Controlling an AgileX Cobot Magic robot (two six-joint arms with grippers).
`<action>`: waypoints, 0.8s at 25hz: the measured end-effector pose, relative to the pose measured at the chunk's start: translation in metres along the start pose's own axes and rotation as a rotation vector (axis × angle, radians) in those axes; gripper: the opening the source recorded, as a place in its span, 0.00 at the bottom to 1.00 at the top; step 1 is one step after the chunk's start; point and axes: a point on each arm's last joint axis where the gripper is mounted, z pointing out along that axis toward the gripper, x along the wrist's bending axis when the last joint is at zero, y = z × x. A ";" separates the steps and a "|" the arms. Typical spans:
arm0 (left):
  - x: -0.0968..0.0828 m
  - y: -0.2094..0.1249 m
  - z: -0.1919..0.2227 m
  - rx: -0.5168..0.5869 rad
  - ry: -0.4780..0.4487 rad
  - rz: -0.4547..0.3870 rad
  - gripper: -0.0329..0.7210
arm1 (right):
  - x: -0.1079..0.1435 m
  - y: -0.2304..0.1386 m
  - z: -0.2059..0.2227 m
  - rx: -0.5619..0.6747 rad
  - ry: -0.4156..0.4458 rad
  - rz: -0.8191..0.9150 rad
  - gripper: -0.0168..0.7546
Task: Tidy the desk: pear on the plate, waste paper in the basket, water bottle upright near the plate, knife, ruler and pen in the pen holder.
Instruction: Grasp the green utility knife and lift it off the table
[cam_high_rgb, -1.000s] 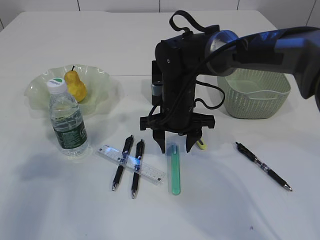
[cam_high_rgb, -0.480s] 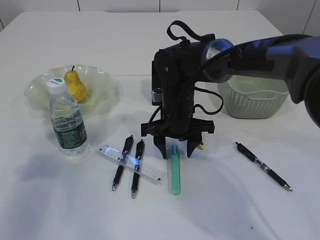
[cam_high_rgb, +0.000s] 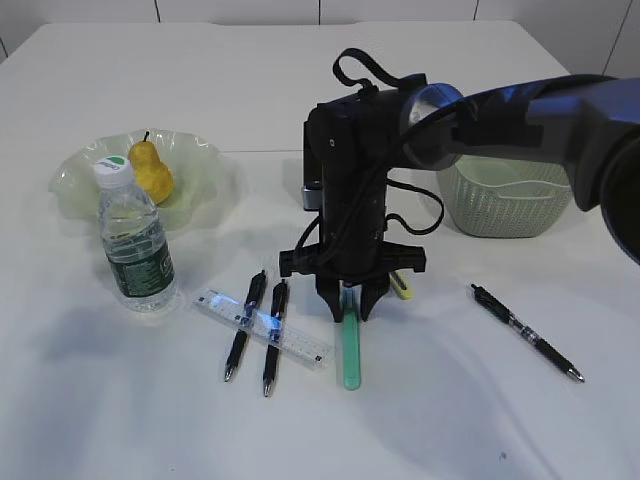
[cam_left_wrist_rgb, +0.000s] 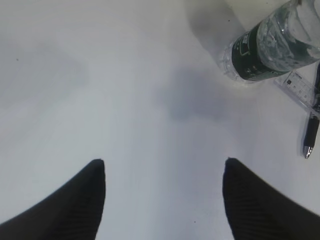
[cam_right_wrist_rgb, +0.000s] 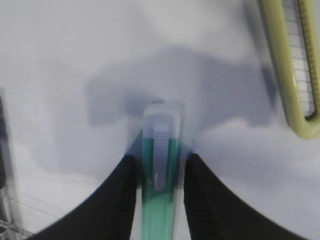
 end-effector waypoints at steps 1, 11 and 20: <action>0.000 0.000 0.000 0.000 0.000 0.000 0.73 | 0.001 0.000 0.000 0.002 0.007 0.003 0.34; 0.000 0.000 0.000 0.000 0.000 0.000 0.73 | 0.000 -0.001 -0.002 0.015 -0.001 -0.026 0.18; 0.000 0.000 0.000 -0.001 0.000 0.000 0.73 | 0.004 0.007 -0.018 -0.038 0.014 -0.173 0.17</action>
